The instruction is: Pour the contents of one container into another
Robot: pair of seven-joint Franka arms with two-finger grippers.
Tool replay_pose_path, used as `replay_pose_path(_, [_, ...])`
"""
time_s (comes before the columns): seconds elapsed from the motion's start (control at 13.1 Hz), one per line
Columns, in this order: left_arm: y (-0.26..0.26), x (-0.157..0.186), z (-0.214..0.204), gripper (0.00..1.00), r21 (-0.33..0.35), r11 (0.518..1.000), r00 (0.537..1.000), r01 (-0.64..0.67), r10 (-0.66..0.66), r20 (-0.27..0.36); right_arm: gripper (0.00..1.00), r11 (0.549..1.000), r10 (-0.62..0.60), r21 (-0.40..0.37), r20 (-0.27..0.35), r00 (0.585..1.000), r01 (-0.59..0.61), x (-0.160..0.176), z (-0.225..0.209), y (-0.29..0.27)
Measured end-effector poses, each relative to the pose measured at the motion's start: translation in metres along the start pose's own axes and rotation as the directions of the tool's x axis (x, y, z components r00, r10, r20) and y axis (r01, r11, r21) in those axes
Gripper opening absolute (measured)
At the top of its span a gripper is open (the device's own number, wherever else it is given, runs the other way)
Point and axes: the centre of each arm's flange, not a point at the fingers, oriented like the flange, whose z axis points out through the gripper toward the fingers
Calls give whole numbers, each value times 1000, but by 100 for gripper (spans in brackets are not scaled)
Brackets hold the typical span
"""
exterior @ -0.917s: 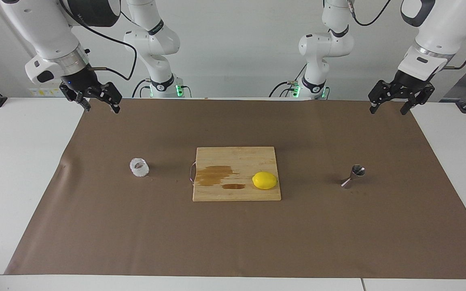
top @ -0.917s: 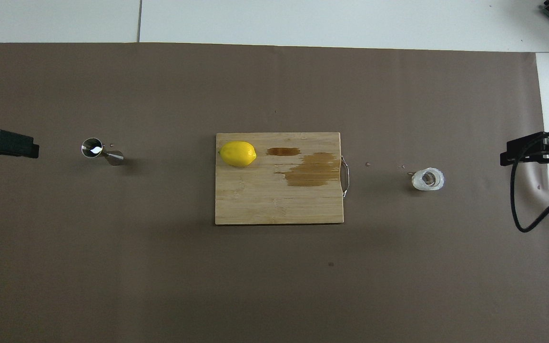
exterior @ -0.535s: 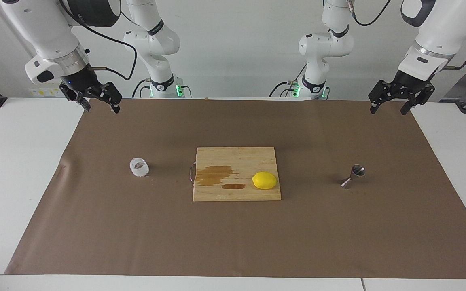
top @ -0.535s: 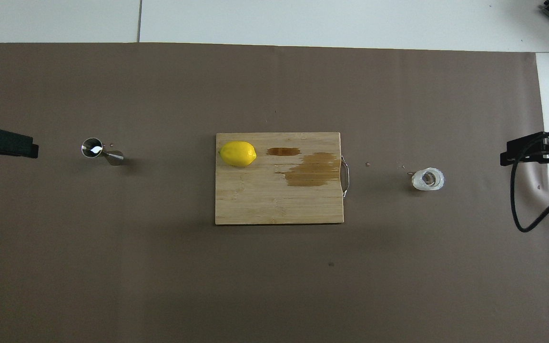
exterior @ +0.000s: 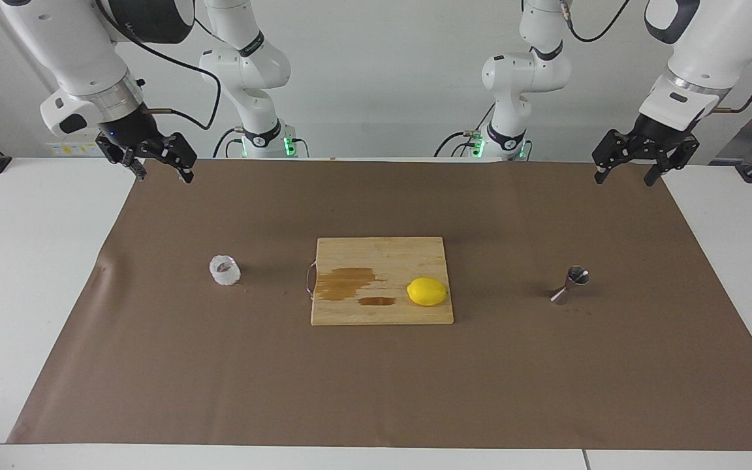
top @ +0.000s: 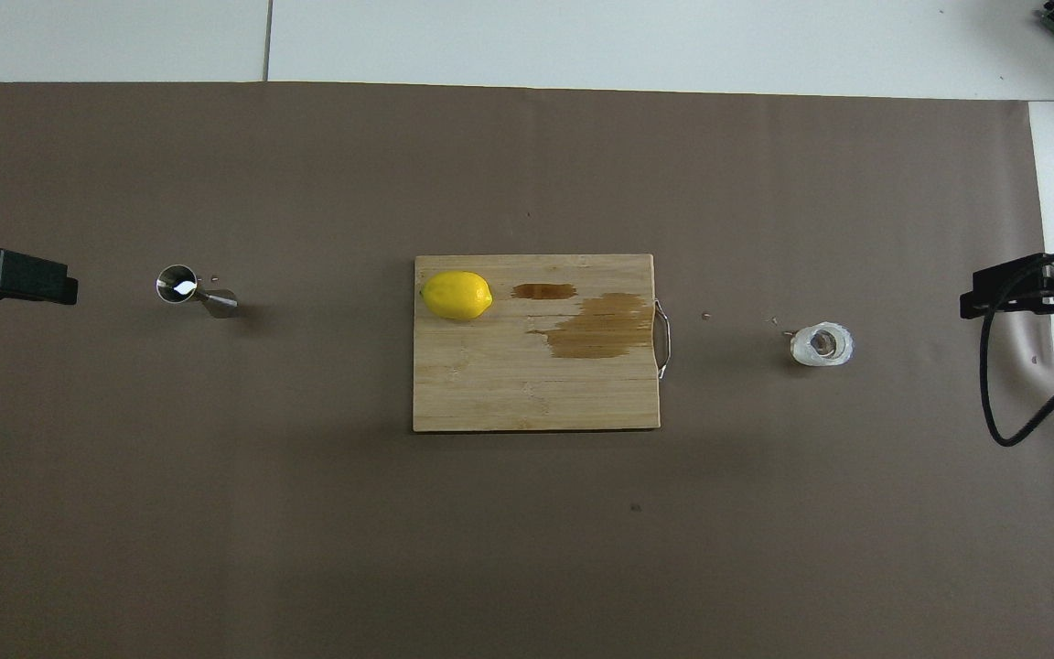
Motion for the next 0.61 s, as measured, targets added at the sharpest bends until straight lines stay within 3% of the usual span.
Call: replay_pose_path(0.61, [-1,0,1,100,-3,1000,1000,5,-5,2,100,1000,0,0,0,1000,0,0,0,0])
